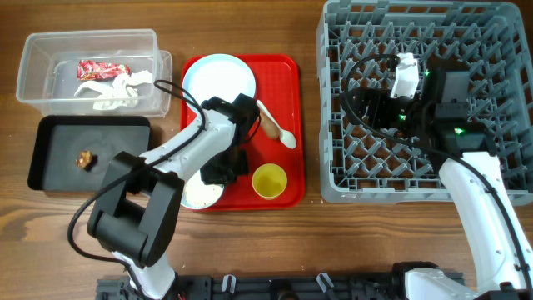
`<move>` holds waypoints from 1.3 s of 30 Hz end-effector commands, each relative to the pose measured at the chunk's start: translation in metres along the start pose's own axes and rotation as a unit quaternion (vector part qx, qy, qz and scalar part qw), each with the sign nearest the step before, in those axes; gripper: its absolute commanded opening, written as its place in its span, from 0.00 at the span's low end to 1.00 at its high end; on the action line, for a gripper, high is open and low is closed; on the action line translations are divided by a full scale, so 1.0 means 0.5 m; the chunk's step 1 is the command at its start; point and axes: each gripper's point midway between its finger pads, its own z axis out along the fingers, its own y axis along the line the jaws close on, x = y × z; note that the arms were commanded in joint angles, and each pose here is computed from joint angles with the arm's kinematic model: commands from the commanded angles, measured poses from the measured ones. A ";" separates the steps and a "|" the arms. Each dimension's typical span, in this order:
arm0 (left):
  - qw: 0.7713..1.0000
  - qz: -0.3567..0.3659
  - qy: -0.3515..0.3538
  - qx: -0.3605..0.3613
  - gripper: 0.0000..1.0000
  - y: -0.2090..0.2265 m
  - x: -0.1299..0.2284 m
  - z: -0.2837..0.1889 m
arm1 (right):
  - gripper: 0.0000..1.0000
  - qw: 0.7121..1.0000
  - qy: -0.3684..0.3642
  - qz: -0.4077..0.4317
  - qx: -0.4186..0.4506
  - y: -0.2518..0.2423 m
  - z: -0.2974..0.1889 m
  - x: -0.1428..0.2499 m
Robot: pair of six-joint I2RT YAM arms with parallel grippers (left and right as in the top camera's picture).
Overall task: Sort waste into correct bins and load items into the dishwasher rack
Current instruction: 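Grasp the white bowl of rice with the left gripper, then tip the white bowl over the black tray to pour out rice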
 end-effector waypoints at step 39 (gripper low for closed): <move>0.577 -0.211 -0.172 0.770 0.04 0.445 -0.252 -0.303 | 1.00 1.000 -0.018 -0.009 0.005 -0.001 0.005 -0.024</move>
